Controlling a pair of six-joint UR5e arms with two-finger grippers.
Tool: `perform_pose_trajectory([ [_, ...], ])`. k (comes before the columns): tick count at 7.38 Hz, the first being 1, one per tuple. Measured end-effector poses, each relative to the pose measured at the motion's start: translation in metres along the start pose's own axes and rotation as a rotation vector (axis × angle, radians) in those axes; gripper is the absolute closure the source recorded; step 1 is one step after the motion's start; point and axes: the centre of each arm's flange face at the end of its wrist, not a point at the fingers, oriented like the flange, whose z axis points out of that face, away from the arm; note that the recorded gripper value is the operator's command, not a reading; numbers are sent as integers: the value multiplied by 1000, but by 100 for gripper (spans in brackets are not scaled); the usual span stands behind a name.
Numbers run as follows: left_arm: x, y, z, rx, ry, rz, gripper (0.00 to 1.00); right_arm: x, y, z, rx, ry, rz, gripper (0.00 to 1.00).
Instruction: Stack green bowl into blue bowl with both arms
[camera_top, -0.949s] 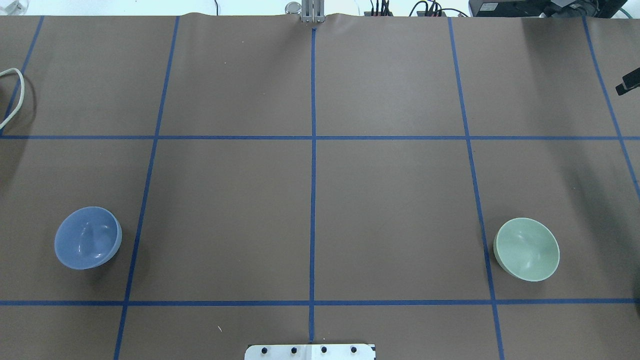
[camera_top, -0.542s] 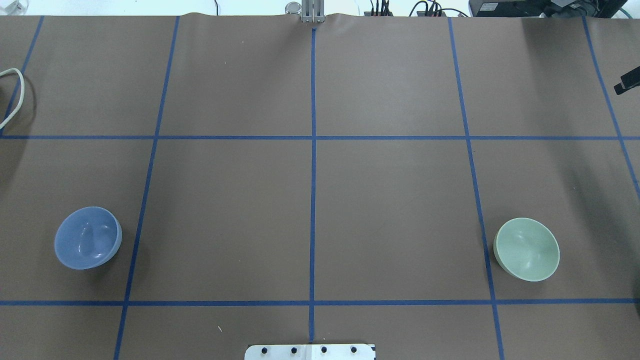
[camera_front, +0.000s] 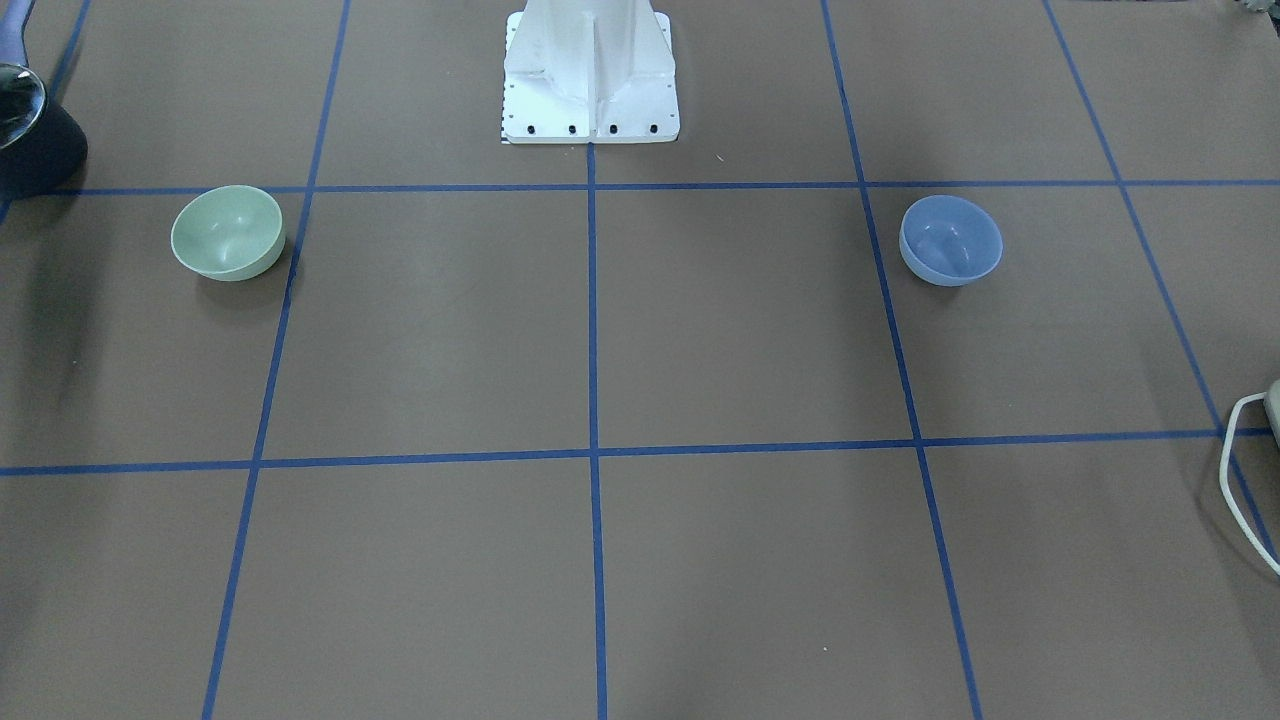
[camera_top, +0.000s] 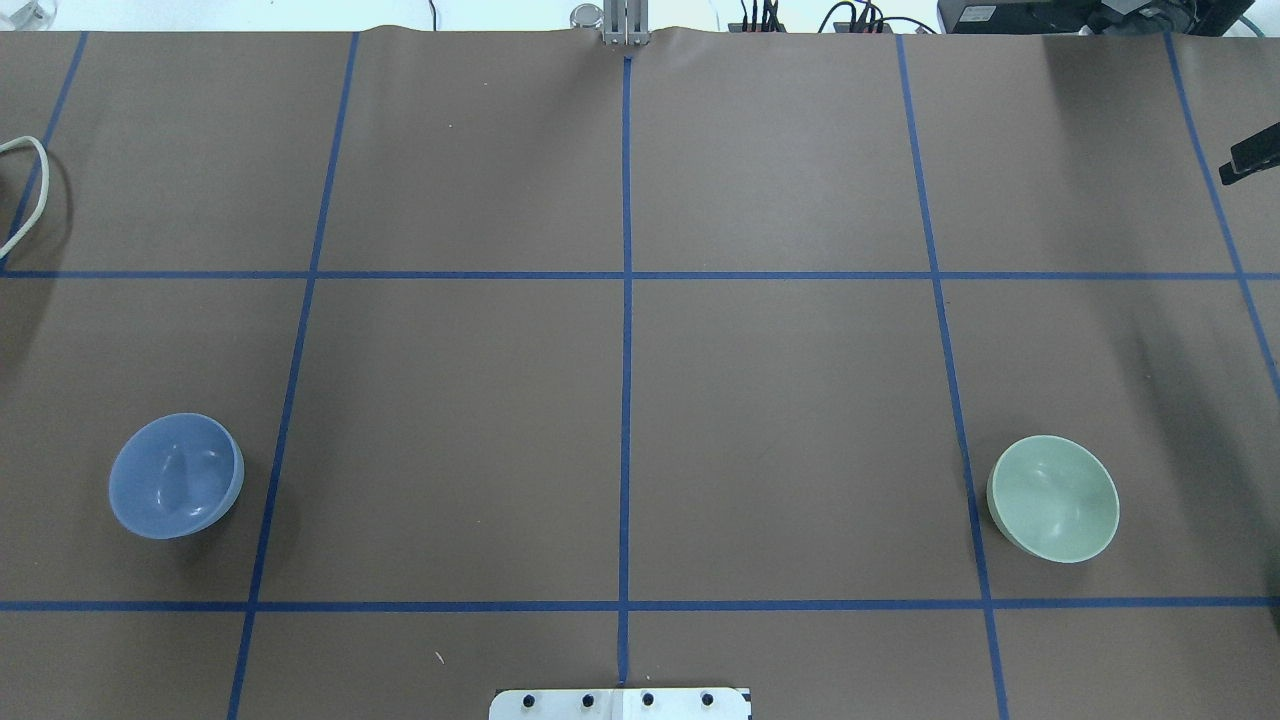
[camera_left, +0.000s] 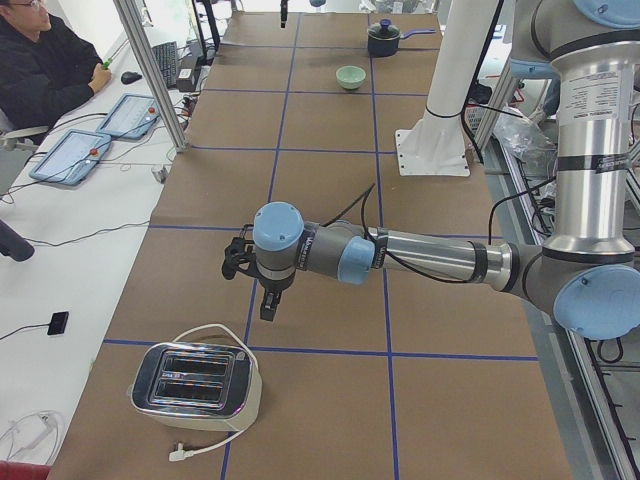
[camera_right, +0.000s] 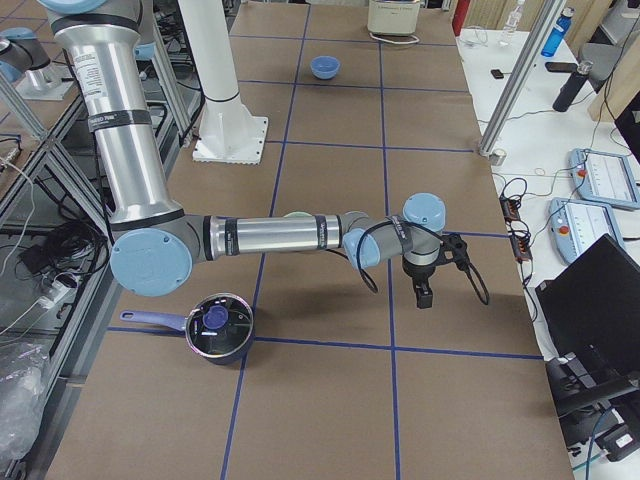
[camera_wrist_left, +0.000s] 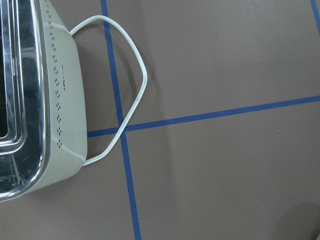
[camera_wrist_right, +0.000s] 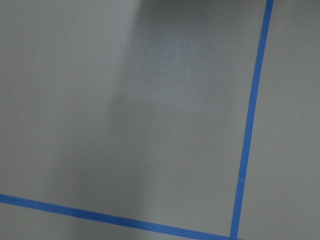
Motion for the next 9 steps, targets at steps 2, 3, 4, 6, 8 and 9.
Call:
perform_pose_trajectory([
  [2, 6, 2, -5, 16, 2, -52, 3, -3, 28, -7, -7, -32, 10, 0],
  [3, 11, 7, -7, 31, 4, -81, 3, -7, 58, -13, -20, -60, 9, 0],
  [4, 17, 12, -4, 45, 11, -103, 3, -15, 89, -17, -38, -86, 20, 0],
  [6, 40, 16, 18, 50, 19, -141, 3, -36, 135, -21, -76, -108, 57, 0],
  [8, 77, 16, 52, 49, 17, -168, 3, -53, 162, -14, -98, -122, 72, 0],
  [9, 92, 17, 64, 49, 26, -179, 3, -67, 171, -6, -100, -138, 85, 0],
])
